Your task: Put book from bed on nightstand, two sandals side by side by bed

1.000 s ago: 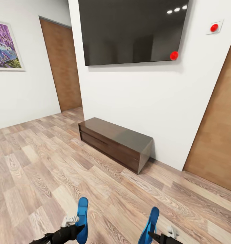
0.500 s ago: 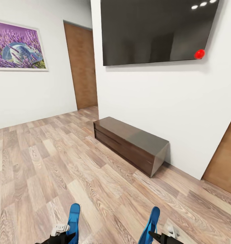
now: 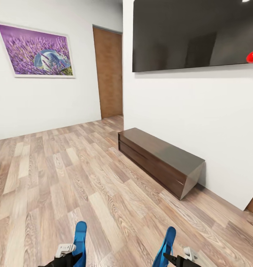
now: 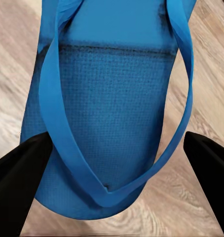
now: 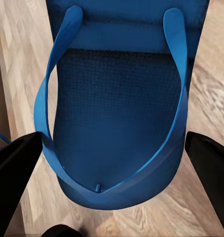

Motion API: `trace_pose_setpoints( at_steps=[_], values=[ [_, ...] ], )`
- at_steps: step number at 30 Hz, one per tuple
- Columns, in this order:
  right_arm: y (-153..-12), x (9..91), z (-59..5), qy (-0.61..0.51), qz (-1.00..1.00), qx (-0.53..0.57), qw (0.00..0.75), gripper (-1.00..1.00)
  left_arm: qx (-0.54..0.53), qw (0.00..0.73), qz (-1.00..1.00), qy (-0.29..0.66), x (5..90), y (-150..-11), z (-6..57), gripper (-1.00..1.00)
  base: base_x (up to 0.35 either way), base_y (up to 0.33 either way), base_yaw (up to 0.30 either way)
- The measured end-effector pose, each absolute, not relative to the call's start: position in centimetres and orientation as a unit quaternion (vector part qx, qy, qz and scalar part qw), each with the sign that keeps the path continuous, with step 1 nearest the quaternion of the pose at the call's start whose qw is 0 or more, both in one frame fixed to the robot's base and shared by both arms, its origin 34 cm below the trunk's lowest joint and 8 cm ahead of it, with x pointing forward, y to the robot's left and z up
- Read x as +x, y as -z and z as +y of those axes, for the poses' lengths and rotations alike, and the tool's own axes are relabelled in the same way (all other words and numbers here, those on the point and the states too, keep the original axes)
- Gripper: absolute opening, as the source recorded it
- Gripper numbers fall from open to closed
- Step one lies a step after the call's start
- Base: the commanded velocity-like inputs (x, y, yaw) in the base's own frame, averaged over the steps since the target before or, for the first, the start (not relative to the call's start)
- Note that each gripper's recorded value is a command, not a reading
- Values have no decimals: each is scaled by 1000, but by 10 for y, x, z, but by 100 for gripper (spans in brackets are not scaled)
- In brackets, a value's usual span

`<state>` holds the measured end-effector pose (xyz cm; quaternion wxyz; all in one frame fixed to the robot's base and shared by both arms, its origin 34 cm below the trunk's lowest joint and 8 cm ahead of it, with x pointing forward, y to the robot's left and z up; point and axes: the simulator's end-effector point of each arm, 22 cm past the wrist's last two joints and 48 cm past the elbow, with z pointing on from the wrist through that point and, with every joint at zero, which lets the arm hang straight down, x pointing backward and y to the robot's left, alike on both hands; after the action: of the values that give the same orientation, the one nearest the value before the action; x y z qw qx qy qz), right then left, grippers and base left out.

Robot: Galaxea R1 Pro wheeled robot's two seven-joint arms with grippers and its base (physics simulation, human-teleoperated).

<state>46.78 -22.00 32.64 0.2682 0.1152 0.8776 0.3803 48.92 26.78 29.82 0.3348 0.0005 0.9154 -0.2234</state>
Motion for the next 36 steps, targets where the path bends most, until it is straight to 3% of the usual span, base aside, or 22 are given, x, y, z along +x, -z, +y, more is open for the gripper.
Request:
trace_pose_setpoints(
  at_steps=[36],
  values=[
    [-327,468,-220,-380,878,115,268,-100,2,334,915,225,488,-298,265,-100,0,0,292]
  ],
)
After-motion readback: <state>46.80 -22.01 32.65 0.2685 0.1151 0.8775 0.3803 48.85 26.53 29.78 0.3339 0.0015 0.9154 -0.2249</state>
